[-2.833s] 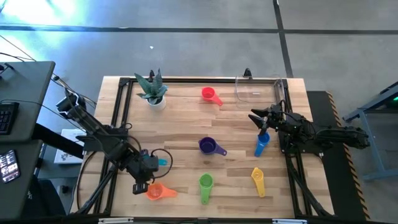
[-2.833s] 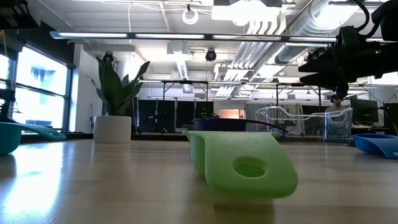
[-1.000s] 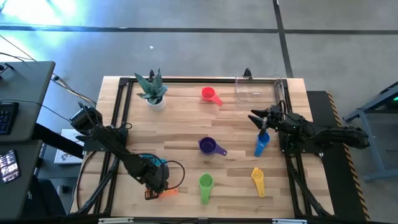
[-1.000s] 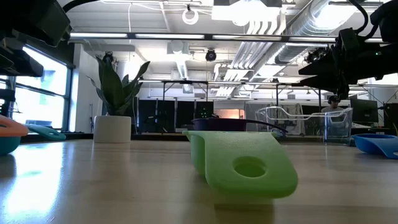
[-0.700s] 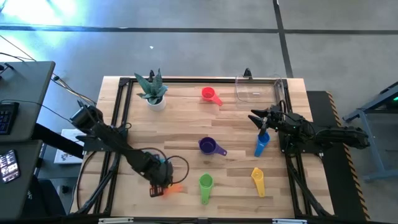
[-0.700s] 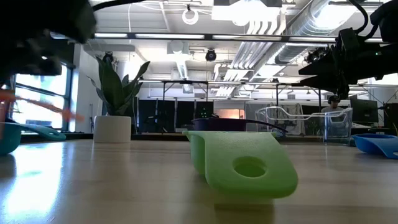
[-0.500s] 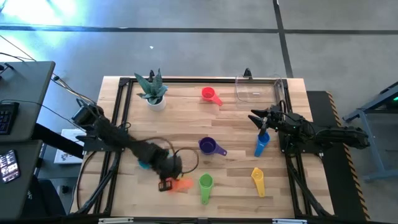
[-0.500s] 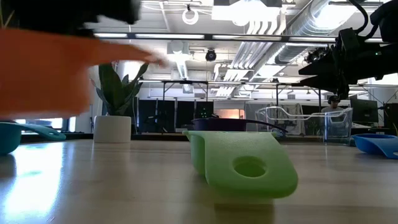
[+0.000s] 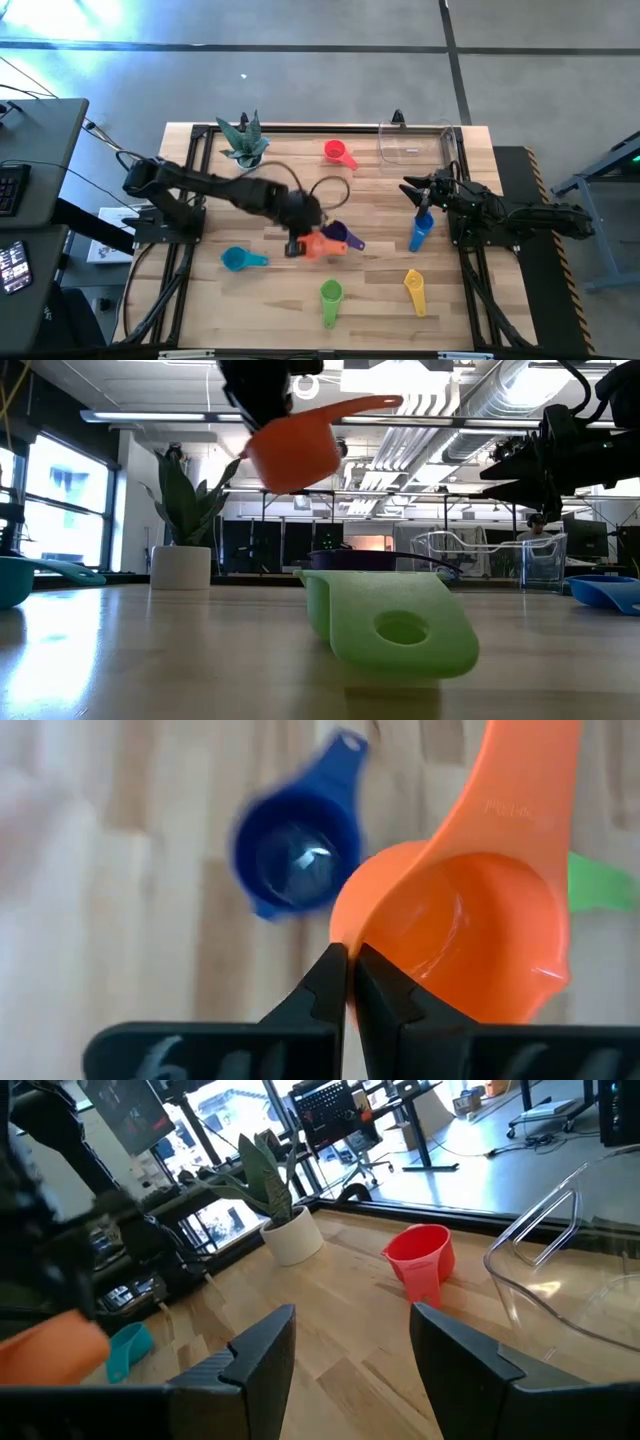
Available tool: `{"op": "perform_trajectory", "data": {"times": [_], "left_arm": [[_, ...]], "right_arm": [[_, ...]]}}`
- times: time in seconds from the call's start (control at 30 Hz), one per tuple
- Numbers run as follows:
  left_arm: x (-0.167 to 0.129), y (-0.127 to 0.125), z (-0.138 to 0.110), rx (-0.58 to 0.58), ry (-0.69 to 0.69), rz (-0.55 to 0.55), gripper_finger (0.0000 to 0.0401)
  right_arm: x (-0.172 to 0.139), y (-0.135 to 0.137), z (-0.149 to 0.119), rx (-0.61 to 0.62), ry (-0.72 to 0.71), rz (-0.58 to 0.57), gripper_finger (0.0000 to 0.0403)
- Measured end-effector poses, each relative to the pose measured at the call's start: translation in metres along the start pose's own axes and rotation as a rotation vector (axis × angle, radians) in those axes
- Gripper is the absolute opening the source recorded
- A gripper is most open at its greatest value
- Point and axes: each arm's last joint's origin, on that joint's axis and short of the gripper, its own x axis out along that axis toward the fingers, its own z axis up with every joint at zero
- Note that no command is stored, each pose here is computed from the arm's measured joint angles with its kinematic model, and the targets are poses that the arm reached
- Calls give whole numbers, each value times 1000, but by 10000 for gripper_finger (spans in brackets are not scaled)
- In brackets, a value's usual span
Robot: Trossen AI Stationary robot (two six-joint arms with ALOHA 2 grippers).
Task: Nest measuring cups in basket
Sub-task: Stack the orange measuring cup on top of the violet measuring cup
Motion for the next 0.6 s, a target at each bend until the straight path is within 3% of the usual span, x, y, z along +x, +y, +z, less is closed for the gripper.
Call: {"op": "perform_trajectory", "data": {"times": [0.3, 0.6], "left_arm": [[-11, 42, 17, 186, -84, 68, 1], [-13, 64, 29, 236, -216, 87, 1]], "right_arm": [[0, 0, 4, 108, -54, -24, 190], [0, -2, 5, 284, -113, -102, 190]]}}
